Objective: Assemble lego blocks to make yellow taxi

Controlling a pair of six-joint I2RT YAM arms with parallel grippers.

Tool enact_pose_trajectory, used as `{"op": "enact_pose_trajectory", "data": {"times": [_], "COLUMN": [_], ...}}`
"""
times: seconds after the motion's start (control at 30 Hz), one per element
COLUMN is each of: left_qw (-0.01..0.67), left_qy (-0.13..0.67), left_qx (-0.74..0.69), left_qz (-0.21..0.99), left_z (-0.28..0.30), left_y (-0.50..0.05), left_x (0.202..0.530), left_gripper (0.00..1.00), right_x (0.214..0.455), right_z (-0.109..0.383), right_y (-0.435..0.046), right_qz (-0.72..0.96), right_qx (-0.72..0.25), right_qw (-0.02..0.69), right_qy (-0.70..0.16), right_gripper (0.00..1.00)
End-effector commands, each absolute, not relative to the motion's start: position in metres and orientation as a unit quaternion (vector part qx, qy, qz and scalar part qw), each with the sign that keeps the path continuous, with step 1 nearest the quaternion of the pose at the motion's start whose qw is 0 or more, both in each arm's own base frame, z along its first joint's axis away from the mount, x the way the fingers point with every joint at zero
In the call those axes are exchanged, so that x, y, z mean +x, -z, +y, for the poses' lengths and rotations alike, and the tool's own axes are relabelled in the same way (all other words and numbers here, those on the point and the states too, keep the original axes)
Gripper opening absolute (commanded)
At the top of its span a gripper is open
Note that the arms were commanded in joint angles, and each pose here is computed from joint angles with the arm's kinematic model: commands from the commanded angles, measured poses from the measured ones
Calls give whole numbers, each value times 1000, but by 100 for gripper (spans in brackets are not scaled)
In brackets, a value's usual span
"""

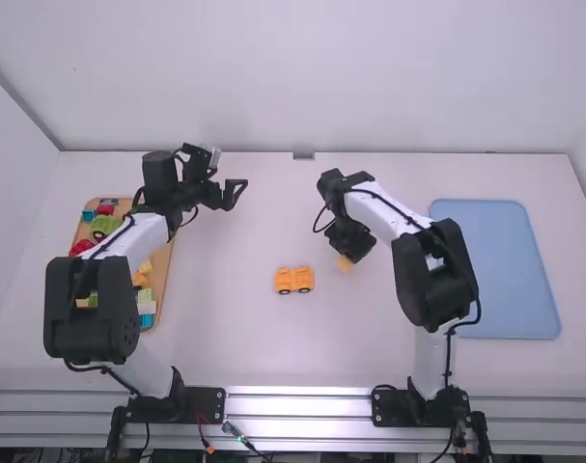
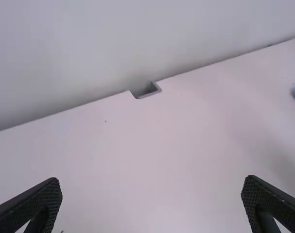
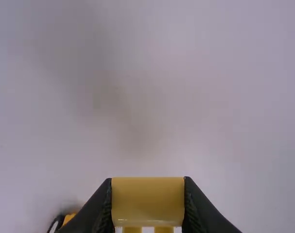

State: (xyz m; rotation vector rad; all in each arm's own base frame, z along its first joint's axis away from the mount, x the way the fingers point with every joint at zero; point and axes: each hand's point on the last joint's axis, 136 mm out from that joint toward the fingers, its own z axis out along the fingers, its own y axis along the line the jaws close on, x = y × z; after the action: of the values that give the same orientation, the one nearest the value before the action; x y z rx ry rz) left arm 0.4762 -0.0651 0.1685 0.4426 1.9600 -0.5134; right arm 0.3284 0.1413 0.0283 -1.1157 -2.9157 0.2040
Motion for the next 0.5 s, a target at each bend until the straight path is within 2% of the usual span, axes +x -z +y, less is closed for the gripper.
{"op": "enact_pose_trajectory", "data": {"times": [0.0,0.17,0.47], "left_qw": [501,501,498], "left_qy": [224,224,235], "left_qx": [177,177,160], "left_qz": [817,817,820], "left_z": [-68,-68,-69], "left_y": [-163,-163,-164], "left_x": [474,474,474], "left_gripper": [99,99,99], "right_x": [323,321,295], "right_z": [141,139,139], "right_y": [-34,-28,10], "right_qz": [-928,-914,-833], "right_qx": [-369,-405,-543], "right_qw": [-9,-15,64], "right_qy": [-47,10,78], "right_gripper": [0,0,0]}}
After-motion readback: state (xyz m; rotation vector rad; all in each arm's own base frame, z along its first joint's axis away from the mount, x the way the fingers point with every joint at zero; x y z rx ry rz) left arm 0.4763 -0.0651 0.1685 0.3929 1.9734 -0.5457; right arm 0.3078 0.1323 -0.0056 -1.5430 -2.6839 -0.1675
